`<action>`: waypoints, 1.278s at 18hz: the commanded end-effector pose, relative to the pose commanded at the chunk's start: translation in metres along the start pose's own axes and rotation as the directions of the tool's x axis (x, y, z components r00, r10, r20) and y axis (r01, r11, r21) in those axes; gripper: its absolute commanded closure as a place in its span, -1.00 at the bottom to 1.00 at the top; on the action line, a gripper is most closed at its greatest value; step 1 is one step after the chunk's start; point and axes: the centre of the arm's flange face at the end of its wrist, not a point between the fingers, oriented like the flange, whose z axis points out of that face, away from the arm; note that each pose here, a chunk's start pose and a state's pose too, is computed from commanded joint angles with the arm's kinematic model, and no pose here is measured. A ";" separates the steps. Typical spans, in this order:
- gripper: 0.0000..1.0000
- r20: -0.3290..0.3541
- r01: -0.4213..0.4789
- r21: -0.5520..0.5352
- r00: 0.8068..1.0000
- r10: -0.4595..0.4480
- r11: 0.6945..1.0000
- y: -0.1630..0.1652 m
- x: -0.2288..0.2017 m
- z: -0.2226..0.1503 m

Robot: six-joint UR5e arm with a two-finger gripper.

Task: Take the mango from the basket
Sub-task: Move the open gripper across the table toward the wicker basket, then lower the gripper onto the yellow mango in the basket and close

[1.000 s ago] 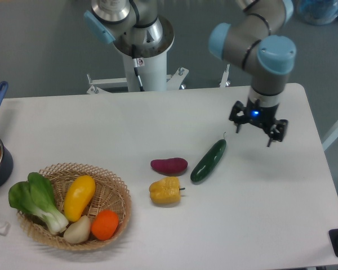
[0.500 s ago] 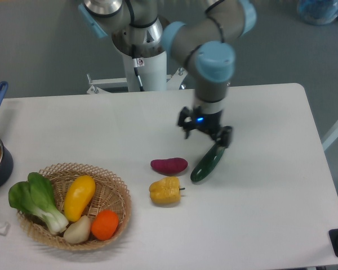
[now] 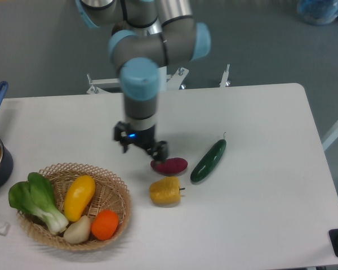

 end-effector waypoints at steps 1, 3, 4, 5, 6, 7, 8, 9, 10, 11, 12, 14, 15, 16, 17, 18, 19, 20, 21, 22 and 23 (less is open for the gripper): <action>-1.00 -0.005 0.023 0.000 1.000 -0.023 1.000 -0.010 0.010 0.006; -1.00 -0.013 0.061 -0.002 0.998 -0.061 0.998 -0.026 0.027 0.014; -1.00 -0.017 0.077 -0.003 0.997 -0.077 0.997 -0.034 0.035 0.018; -1.00 -0.020 0.100 -0.003 0.995 -0.100 0.995 -0.044 0.042 0.023; -1.00 -0.021 0.116 -0.005 0.993 -0.116 0.993 -0.051 0.046 0.027; -1.00 -0.022 0.130 -0.007 0.991 -0.130 0.992 -0.057 0.046 0.032; -1.00 -0.027 0.123 -0.014 0.992 -0.123 0.992 -0.060 0.053 0.039; -1.00 -0.030 0.118 -0.024 0.993 -0.118 0.993 -0.061 0.057 0.045; -1.00 -0.032 0.118 -0.029 0.992 -0.119 0.993 -0.061 0.058 0.049; -1.00 -0.033 0.121 -0.037 0.992 -0.123 0.992 -0.060 0.058 0.053; -1.00 -0.033 0.125 -0.045 0.991 -0.126 0.991 -0.059 0.057 0.058; -1.00 -0.035 0.124 -0.059 0.991 -0.126 0.991 -0.057 0.058 0.065; -1.00 -0.035 0.121 -0.063 0.992 -0.124 0.991 -0.058 0.060 0.068; -1.00 -0.030 0.121 -0.066 0.992 -0.123 0.990 -0.059 0.059 0.071; -1.00 -0.030 0.121 -0.069 0.992 -0.124 0.990 -0.059 0.058 0.073; -1.00 -0.033 0.120 -0.078 0.992 -0.123 0.990 -0.059 0.059 0.078; -1.00 -0.034 0.117 -0.079 0.992 -0.120 0.990 -0.059 0.061 0.080; -1.00 -0.037 0.110 -0.088 0.993 -0.114 0.990 -0.059 0.066 0.085; -1.00 -0.038 0.106 -0.098 0.993 -0.110 0.990 -0.059 0.068 0.091; -1.00 -0.038 0.104 -0.103 0.993 -0.109 0.989 -0.059 0.069 0.095; -1.00 -0.035 0.103 -0.117 0.994 -0.108 0.988 -0.058 0.069 0.103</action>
